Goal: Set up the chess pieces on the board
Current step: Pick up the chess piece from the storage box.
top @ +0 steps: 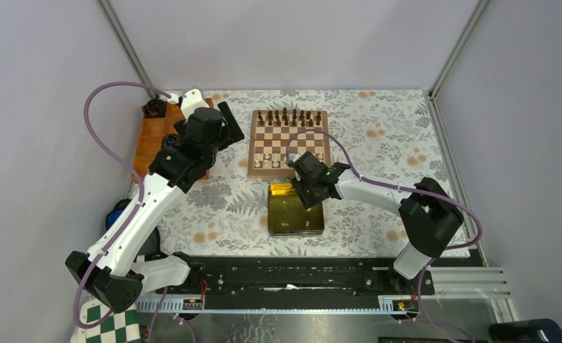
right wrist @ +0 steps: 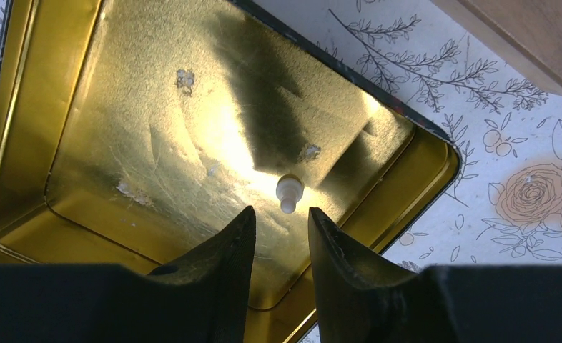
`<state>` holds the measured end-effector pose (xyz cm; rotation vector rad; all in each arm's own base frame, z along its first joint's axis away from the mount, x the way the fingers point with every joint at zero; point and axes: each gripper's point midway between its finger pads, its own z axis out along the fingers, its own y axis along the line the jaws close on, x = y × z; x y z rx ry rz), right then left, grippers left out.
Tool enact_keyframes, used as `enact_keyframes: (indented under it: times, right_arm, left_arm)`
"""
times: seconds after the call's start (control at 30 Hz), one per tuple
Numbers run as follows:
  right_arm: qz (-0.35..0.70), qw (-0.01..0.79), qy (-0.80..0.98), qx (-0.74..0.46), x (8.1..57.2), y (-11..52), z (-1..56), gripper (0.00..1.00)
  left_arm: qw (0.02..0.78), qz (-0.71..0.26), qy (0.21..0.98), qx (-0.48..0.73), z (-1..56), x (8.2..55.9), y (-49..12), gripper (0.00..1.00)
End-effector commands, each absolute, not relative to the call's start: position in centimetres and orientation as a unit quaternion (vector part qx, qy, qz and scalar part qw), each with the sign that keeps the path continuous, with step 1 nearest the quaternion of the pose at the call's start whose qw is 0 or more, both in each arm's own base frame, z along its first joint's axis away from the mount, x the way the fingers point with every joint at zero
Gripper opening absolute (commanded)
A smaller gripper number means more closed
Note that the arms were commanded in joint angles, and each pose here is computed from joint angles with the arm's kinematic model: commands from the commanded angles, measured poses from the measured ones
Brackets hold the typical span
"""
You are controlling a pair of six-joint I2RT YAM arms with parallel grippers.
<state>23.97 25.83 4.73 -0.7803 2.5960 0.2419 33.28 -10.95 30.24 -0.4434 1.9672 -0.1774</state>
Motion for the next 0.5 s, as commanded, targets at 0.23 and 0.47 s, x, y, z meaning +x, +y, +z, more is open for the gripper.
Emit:
enact_keyframes:
  times: [0.23, 0.47]
  right_arm:
    - [0.102, 0.217, 0.932, -0.272, 25.3, 26.2, 4.7, 0.39]
    - [0.104, 0.208, 0.934, -0.270, 25.2, 25.9, 4.2, 0.33]
  left_arm:
    - [0.553, -0.075, 0.808, -0.192, 31.2, 33.6, -10.7, 0.99]
    - [0.551, -0.075, 0.808, -0.193, 31.0, 33.7, -10.8, 0.99]
